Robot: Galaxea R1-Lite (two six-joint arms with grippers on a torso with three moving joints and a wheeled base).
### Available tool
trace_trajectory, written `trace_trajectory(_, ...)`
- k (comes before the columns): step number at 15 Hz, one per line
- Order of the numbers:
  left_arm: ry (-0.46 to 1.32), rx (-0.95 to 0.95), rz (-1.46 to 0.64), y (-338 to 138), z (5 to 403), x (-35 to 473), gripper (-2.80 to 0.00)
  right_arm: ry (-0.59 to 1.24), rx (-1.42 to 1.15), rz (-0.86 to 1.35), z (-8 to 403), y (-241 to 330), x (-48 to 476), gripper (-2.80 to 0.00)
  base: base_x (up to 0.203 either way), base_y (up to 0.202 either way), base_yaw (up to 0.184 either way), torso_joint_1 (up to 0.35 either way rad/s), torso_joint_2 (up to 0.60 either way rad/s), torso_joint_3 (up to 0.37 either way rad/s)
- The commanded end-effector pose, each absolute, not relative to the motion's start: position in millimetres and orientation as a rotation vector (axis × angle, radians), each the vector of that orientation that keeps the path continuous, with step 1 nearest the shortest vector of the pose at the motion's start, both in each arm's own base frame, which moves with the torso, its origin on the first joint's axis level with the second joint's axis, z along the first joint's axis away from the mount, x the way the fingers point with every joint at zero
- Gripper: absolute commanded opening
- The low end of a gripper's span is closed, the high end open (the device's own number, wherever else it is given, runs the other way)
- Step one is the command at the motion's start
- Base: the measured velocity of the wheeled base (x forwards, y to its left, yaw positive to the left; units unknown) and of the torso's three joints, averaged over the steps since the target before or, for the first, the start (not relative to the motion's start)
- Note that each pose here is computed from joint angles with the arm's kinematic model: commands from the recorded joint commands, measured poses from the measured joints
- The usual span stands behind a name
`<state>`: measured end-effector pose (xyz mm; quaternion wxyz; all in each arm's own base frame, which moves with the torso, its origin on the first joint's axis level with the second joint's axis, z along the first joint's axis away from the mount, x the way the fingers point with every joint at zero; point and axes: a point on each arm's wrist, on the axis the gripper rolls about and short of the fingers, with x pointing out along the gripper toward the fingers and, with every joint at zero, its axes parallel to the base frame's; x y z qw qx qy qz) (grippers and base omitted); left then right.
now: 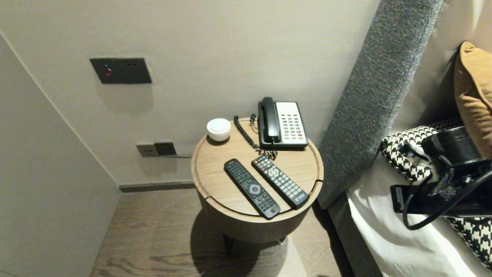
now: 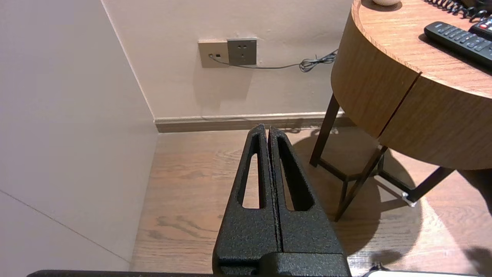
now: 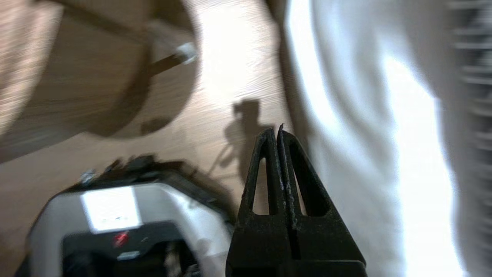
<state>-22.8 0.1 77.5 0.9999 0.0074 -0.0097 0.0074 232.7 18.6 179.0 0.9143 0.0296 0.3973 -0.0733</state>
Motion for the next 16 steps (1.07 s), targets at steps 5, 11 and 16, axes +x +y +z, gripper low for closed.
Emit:
trace_trajectory(5, -0.02, 0.015, 0.015, 0.1, 77.5, -22.8, -2.8, 0.622, 0.052, -0.323, 219.4, -46.2, 159.6, -2.8, 0.0, 0.0, 0.0, 0.0, 0.0, 0.0)
trace_trajectory(11, -0.02, 0.015, 0.015, 0.1, 77.5, -22.8, -2.8, 0.472, 0.016, -0.294, 222.9, -26.3, 84.2, -2.8, 0.0, 0.0, 0.0, 0.0, 0.0, 0.0)
trace_trajectory(16, -0.02, 0.015, 0.015, 0.1, 77.5, -22.8, -2.8, 0.482, -0.018, -0.061, 172.2, -4.8, 42.6, -2.8, 0.0, 0.0, 0.0, 0.0, 0.0, 0.0)
